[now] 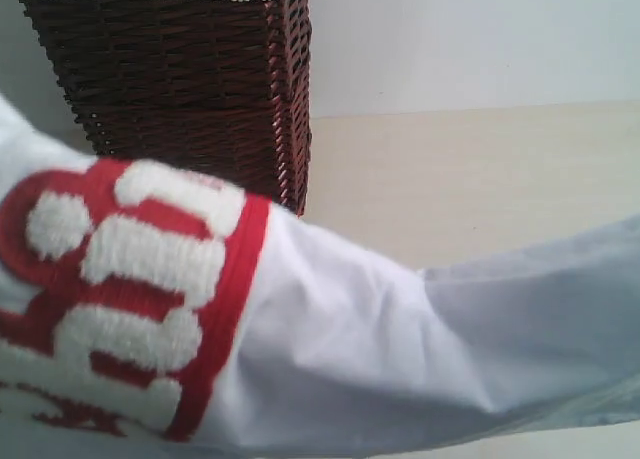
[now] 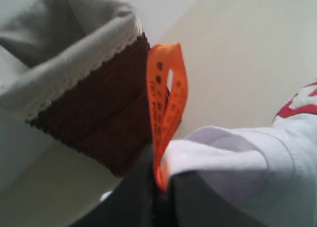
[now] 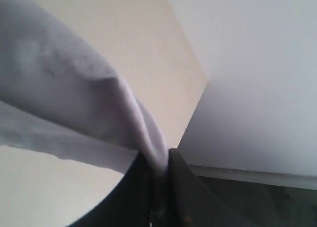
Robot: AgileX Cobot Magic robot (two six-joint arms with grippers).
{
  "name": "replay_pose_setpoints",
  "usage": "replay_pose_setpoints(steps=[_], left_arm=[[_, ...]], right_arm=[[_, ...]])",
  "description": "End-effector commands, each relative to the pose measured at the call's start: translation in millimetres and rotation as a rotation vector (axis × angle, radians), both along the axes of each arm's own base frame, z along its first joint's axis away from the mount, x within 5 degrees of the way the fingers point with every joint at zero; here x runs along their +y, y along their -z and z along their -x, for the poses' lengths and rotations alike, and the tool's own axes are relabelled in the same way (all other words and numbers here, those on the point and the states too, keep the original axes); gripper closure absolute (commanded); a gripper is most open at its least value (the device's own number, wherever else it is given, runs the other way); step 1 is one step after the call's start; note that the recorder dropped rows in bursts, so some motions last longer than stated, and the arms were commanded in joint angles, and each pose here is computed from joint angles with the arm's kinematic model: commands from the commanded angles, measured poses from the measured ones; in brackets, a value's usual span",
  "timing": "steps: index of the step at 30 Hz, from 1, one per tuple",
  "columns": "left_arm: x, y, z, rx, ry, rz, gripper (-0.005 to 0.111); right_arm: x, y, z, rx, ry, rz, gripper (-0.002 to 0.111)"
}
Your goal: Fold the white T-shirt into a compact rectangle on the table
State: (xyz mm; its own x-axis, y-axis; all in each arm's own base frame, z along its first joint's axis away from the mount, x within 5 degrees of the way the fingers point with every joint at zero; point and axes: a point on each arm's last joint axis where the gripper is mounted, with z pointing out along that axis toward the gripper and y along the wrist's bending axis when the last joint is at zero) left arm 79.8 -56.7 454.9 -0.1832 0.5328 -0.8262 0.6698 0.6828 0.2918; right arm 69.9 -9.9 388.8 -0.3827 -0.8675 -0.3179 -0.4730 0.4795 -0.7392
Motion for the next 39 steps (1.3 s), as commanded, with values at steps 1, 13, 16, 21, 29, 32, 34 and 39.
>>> replay_pose_setpoints(steps=[1, 13, 16, 21, 29, 32, 34, 39], left_arm=[[8, 37, 7, 0.115, -0.065, 0.042, 0.107], [1, 106, -29, 0.161, -0.169, 0.001, 0.107], [-13, 127, -59, 0.184, -0.174, -0.016, 0.107], [-29, 150, -100, 0.165, -0.174, -0.073, 0.107], [-53, 185, -151, 0.114, -0.166, -0.068, 0.107], [-60, 200, -165, 0.106, -0.155, -0.086, 0.107], [-63, 211, -172, 0.115, -0.146, -0.110, 0.107], [-70, 238, -186, 0.145, -0.133, -0.139, 0.107]], right_arm=[[12, 31, 16, 0.008, 0.024, -0.004, 0.108], [-2, 120, -1, 0.214, -0.050, -0.124, 0.108], [-13, 126, -23, 0.164, -0.100, -0.144, 0.108], [-43, 137, -61, 0.051, -0.011, -0.236, 0.108], [-80, 179, -99, 0.111, 0.184, -0.450, 0.108], [-89, 198, -107, 0.166, 0.237, -0.521, 0.108], [-94, 207, -113, 0.203, 0.249, -0.557, 0.108], [-106, 215, -130, 0.177, 0.320, -0.671, 0.108]])
